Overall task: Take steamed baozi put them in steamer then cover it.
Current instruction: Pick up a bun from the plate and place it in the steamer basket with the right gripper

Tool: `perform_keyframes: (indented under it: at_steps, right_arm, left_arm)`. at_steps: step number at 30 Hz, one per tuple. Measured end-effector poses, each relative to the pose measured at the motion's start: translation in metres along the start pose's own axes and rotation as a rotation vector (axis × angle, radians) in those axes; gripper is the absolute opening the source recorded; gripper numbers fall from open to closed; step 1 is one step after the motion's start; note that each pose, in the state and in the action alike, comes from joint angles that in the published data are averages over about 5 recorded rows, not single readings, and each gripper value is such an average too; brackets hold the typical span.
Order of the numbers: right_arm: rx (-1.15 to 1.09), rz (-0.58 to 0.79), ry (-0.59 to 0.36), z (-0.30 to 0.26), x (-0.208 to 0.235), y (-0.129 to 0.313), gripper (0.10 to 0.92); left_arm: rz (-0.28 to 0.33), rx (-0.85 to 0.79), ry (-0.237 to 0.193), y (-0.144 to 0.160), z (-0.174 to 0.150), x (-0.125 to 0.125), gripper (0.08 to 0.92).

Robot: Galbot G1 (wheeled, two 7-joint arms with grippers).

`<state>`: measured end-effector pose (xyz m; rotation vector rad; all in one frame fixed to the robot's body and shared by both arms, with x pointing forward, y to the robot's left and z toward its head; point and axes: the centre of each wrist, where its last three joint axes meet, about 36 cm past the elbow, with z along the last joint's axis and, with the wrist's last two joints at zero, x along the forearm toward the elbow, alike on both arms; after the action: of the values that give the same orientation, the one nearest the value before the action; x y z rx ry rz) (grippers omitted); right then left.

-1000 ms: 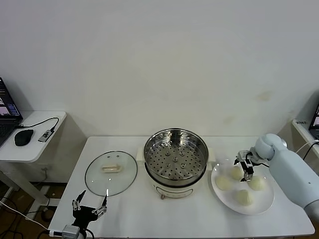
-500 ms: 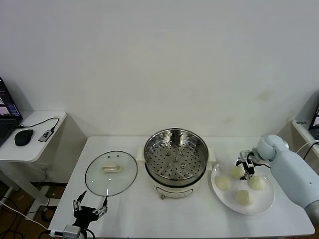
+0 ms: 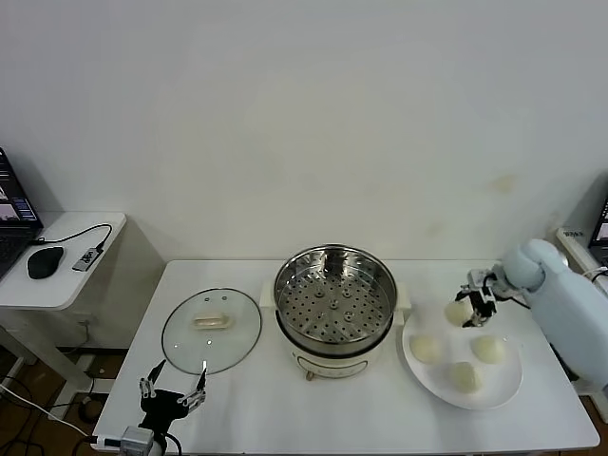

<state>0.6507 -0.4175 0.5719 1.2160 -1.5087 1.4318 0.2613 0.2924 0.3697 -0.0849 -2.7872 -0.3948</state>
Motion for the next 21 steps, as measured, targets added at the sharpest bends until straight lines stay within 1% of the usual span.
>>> perform_keyframes:
  at_steps: [5, 11, 16, 21]
  right_arm:
    - [0.044, 0.03, -0.058, -0.033, 0.037, -0.041, 0.653]
    - [0.125, 0.044, -0.14, -0.078, 0.068, -0.09, 0.648]
    - [0.284, 0.033, -0.209, -0.123, 0.079, -0.123, 0.645]
    - [0.515, 0.008, -0.256, -0.168, 0.075, -0.142, 0.645]
  left_arm:
    - [-0.01, -0.002, -0.008, 0.003, -0.003, 0.001, 0.823]
    - [-0.024, -0.009, -0.017, 0.007, -0.005, 0.0, 0.823]
    - [-0.041, -0.003, -0.023, 0.008, -0.007, 0.002, 0.823]
    - [-0.043, 0.0, -0.026, 0.008, -0.009, 0.004, 0.823]
